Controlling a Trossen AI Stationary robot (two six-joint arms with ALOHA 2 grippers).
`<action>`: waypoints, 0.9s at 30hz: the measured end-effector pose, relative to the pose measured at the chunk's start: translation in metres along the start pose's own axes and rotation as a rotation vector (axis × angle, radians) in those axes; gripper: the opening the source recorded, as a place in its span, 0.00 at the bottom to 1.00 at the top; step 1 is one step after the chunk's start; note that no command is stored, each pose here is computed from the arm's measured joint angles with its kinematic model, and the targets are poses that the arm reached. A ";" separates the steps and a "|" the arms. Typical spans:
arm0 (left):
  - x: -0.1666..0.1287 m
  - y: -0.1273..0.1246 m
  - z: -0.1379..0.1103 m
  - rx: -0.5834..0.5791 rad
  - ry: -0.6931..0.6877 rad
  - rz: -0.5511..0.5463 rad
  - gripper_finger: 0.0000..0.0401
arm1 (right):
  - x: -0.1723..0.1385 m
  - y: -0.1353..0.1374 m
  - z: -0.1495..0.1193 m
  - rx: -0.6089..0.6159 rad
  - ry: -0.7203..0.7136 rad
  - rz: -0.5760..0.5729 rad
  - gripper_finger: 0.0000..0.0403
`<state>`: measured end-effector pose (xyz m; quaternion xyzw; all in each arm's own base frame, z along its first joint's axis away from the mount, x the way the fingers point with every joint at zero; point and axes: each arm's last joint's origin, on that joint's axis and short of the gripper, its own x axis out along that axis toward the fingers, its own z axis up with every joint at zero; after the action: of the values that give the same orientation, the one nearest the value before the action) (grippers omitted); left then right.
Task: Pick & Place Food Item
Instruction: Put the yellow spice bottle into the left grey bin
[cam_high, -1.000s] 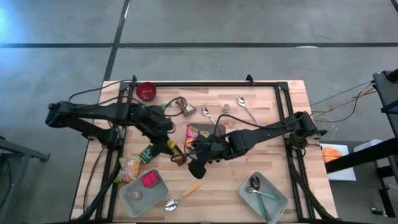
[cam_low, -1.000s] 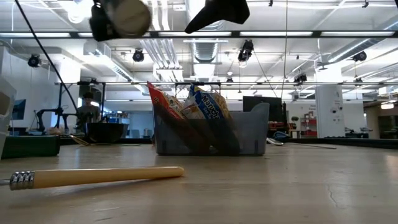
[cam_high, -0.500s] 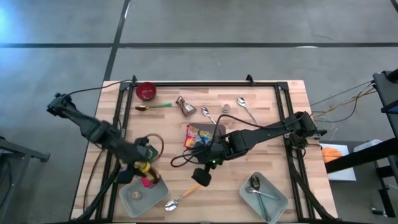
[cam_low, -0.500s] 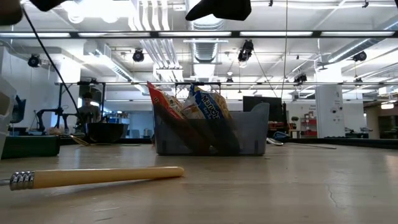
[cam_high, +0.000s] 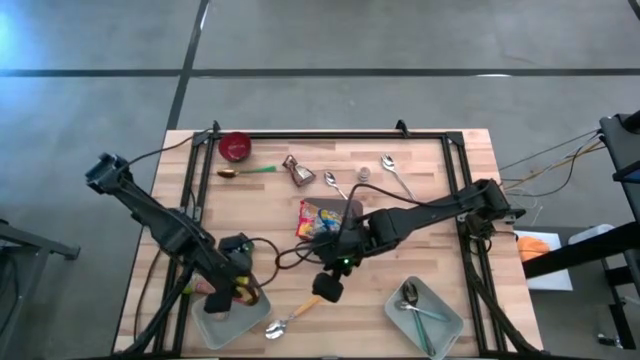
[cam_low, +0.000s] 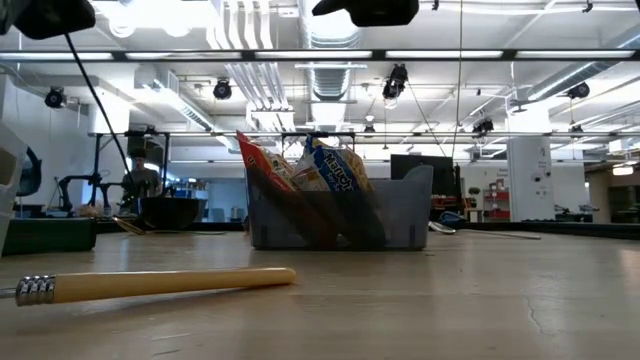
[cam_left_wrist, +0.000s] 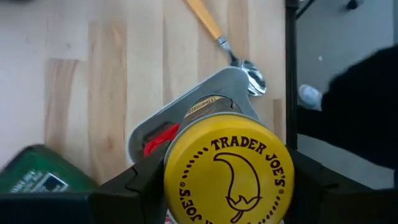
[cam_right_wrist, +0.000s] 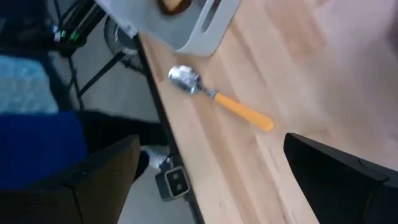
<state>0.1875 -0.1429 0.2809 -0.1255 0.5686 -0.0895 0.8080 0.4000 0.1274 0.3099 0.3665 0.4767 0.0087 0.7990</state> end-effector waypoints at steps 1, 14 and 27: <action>0.004 -0.002 0.001 -0.013 0.002 0.000 0.54 | -0.002 0.001 -0.001 0.007 -0.010 -0.007 0.98; 0.032 -0.010 0.001 -0.023 0.035 0.103 0.54 | -0.033 0.025 -0.025 0.009 -0.159 -0.024 0.98; 0.068 -0.021 0.000 0.071 0.073 0.166 0.54 | -0.034 0.031 -0.036 -0.033 -0.153 -0.031 0.98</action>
<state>0.2104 -0.1826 0.2268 -0.0461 0.6025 -0.0468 0.7954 0.3646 0.1586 0.3445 0.3453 0.4196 -0.0237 0.8391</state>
